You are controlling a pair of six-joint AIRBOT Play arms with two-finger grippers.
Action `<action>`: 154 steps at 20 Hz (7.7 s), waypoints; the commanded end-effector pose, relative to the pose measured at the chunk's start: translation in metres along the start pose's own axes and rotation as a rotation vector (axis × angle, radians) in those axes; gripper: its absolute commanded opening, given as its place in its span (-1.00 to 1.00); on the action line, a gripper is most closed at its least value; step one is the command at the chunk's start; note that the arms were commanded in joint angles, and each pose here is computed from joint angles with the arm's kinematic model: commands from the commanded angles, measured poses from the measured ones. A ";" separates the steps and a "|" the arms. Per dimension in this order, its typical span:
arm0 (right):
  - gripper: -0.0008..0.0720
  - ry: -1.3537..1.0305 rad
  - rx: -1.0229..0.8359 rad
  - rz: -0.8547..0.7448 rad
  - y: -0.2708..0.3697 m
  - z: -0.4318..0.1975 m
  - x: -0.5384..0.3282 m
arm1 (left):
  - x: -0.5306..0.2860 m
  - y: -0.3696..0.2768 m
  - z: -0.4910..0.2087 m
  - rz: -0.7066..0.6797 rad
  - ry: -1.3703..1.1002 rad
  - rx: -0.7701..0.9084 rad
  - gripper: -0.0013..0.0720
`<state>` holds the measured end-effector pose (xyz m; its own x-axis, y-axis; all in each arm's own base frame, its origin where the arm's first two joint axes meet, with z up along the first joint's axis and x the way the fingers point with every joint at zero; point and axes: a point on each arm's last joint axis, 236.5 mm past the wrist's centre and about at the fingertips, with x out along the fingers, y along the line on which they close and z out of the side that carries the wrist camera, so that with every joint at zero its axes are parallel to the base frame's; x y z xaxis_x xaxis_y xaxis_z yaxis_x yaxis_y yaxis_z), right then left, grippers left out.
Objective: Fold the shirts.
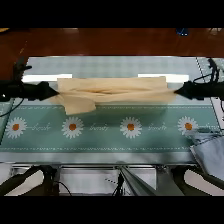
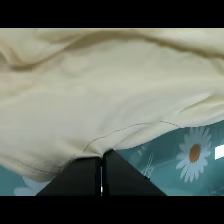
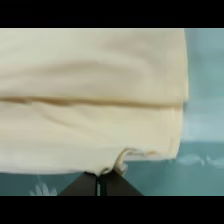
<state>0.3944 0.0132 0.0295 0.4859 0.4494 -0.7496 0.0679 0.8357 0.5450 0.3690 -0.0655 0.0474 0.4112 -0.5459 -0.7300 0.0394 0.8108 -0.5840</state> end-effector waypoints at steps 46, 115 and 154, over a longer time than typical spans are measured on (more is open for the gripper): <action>0.52 0.033 0.368 0.020 -0.099 0.036 0.076 | 0.073 0.048 0.095 -0.328 0.138 -0.258 0.52; -0.88 -0.355 -0.388 0.104 0.201 0.005 -0.136 | 0.103 -0.231 0.051 -0.411 0.047 0.188 -0.89; 0.66 0.167 0.343 -0.004 -0.002 -0.118 0.079 | -0.140 -0.092 0.103 0.050 -0.291 0.301 -0.37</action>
<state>0.3194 0.0565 -0.0619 0.2246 0.4428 -0.8680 0.2923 0.8191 0.4935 0.4026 -0.0454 0.2428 0.6588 -0.4705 -0.5870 0.2671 0.8757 -0.4022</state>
